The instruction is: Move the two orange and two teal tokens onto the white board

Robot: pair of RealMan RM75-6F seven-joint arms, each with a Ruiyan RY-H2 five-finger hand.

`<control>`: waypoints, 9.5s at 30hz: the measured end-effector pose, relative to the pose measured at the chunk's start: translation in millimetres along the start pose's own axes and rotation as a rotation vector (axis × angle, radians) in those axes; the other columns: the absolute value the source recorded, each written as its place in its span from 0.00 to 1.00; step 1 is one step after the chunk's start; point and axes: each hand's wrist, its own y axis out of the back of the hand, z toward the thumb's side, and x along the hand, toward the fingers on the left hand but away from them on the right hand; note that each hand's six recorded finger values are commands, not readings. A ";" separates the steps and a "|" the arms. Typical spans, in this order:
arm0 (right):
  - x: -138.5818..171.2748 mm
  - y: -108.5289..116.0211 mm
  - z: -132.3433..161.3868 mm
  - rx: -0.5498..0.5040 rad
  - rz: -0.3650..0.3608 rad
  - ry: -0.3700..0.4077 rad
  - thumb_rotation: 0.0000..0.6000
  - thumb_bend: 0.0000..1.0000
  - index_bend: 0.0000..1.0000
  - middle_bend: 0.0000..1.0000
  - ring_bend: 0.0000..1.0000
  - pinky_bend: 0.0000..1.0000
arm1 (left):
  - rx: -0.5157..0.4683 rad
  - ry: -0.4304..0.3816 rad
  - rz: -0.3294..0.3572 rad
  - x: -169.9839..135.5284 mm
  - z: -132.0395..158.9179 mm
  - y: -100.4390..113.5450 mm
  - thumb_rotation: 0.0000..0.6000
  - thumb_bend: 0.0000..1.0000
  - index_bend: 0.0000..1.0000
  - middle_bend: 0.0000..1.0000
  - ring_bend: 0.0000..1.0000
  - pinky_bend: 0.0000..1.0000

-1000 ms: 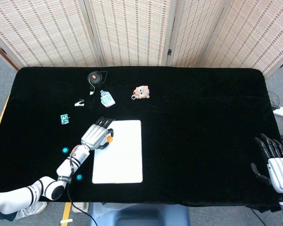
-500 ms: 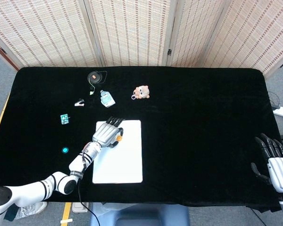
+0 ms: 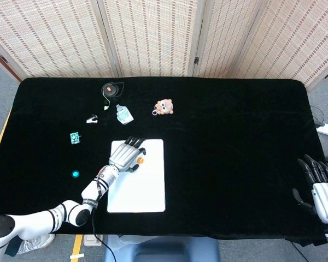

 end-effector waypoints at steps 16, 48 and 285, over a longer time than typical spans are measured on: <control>0.6 -0.1 6.9 -0.001 -0.004 0.025 1.00 0.45 0.03 0.00 0.00 0.00 | -0.019 0.132 0.081 -78.0 -76.4 8.9 1.00 0.43 0.42 0.05 0.00 0.00; -1.0 -0.3 15.0 0.008 0.001 0.046 1.00 0.45 0.03 0.00 0.00 0.00 | -0.074 0.370 0.018 -166.7 -167.0 -57.3 1.00 0.41 0.42 0.05 0.00 0.00; 3.6 3.6 3.5 0.001 -0.004 0.020 1.00 0.45 0.03 0.00 0.00 0.00 | -0.109 -0.038 0.117 -72.1 -2.3 11.6 1.00 0.42 0.25 0.06 0.00 0.00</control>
